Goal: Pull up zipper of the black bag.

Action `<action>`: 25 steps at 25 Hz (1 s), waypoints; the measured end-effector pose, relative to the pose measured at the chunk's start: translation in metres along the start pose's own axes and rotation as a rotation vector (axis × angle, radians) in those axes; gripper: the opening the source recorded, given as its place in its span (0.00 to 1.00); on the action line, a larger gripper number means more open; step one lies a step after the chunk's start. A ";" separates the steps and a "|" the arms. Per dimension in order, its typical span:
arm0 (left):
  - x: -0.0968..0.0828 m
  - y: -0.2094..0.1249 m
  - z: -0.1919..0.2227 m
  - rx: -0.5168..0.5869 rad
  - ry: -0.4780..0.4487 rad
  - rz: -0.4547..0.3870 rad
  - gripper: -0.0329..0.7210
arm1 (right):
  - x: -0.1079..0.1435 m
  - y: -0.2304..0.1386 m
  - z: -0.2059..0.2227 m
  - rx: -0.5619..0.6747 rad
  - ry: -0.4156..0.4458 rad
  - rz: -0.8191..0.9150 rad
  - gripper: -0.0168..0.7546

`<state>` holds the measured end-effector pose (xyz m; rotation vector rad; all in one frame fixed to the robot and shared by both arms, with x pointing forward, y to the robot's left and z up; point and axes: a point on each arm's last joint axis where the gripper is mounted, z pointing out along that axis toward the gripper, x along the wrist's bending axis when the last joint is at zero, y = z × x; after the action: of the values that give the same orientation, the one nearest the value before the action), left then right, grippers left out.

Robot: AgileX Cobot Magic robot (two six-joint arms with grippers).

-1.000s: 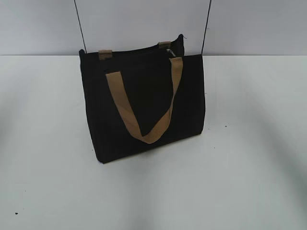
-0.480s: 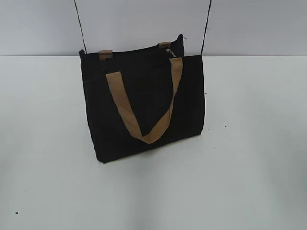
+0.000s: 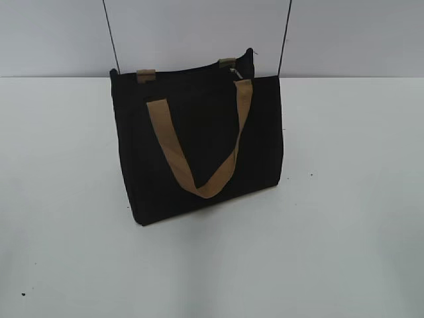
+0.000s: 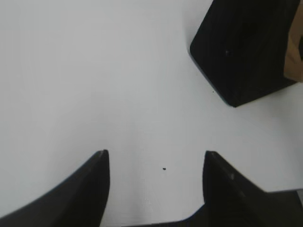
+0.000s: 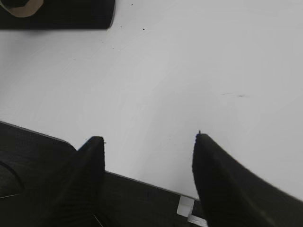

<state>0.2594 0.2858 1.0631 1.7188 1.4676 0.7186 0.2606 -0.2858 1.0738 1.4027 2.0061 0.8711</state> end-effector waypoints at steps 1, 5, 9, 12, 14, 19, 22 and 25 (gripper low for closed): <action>0.000 -0.003 -0.001 -0.003 -0.001 0.002 0.67 | 0.001 -0.004 -0.004 -0.012 -0.001 -0.003 0.61; -0.002 -0.009 -0.009 -0.060 0.000 0.011 0.67 | 0.005 -0.018 -0.018 -0.087 -0.014 0.005 0.60; -0.005 -0.018 -0.022 -0.153 0.005 0.027 0.65 | 0.008 -0.030 -0.030 -0.180 -0.035 0.063 0.58; -0.005 -0.020 -0.024 -0.166 0.007 0.030 0.63 | 0.008 -0.035 -0.033 -0.200 -0.044 0.074 0.58; -0.005 -0.020 -0.024 -0.167 0.007 0.030 0.63 | 0.007 -0.035 -0.033 -0.193 -0.054 0.085 0.58; -0.005 -0.020 -0.024 -0.166 0.008 0.031 0.63 | 0.006 -0.041 -0.014 -0.158 -0.054 0.098 0.58; -0.005 -0.020 -0.024 -0.166 0.009 0.031 0.62 | 0.005 -0.043 -0.004 -0.158 -0.053 0.102 0.58; -0.005 -0.020 -0.024 -0.166 0.009 0.031 0.62 | 0.005 -0.042 -0.003 -0.168 -0.049 0.094 0.58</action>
<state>0.2281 0.2865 1.0600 1.6166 1.3500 0.8419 0.2314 -0.2919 1.0434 1.4172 1.7980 1.0113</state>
